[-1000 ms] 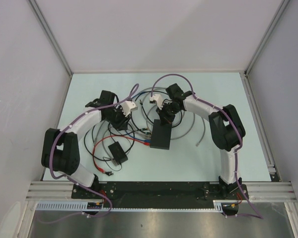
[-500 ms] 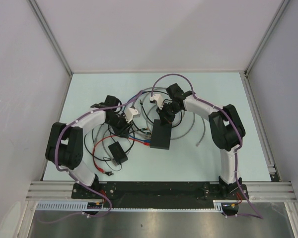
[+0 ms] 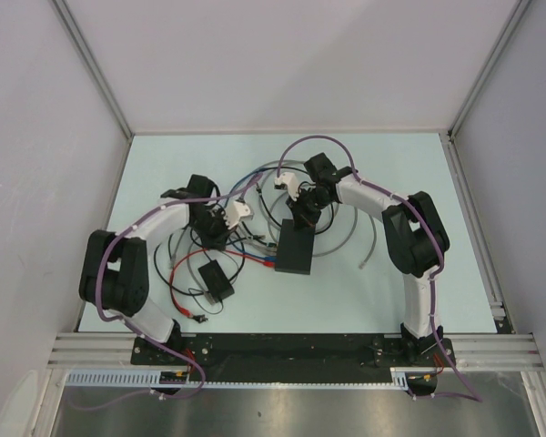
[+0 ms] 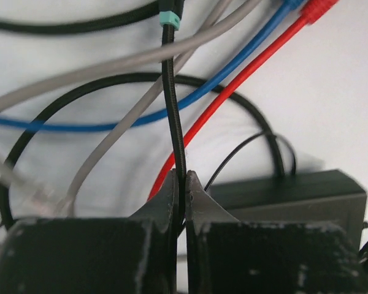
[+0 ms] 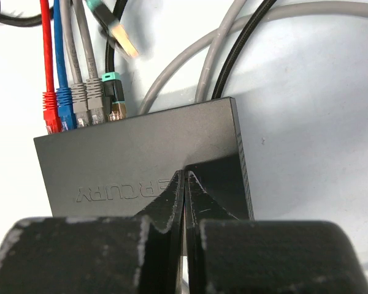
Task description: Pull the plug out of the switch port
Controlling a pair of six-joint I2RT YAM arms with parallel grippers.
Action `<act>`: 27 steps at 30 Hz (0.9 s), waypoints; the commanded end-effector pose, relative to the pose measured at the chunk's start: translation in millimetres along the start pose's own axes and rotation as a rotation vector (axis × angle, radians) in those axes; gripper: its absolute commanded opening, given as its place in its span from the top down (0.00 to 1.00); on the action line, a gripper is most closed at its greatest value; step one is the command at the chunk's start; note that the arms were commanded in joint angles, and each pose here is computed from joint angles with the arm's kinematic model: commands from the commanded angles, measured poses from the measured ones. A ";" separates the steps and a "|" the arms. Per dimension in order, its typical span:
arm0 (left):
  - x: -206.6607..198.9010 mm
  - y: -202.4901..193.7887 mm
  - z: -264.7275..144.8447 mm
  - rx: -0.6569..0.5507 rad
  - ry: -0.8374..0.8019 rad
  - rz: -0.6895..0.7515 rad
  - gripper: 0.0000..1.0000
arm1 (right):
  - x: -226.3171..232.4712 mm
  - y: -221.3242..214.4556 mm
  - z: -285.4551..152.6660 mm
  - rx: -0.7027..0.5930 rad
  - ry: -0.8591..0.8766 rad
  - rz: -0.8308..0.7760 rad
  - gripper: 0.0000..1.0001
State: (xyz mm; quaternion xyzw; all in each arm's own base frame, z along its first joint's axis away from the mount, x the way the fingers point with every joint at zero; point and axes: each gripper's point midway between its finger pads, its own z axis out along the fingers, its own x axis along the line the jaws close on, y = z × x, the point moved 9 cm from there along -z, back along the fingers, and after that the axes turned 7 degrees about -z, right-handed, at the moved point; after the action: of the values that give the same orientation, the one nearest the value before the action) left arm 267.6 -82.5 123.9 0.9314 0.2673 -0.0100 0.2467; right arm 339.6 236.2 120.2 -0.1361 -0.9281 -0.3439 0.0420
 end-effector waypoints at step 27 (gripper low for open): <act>64.4 -89.6 -96.2 0.020 0.021 -0.043 0.81 | 10.8 -49.8 26.5 0.216 0.058 0.126 1.00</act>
State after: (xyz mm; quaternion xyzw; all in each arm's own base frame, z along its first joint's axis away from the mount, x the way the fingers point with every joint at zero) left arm 267.5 59.1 159.3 0.9167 0.3354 0.0049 0.2173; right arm 340.4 235.6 119.2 -0.1461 -0.9248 -0.3478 0.0497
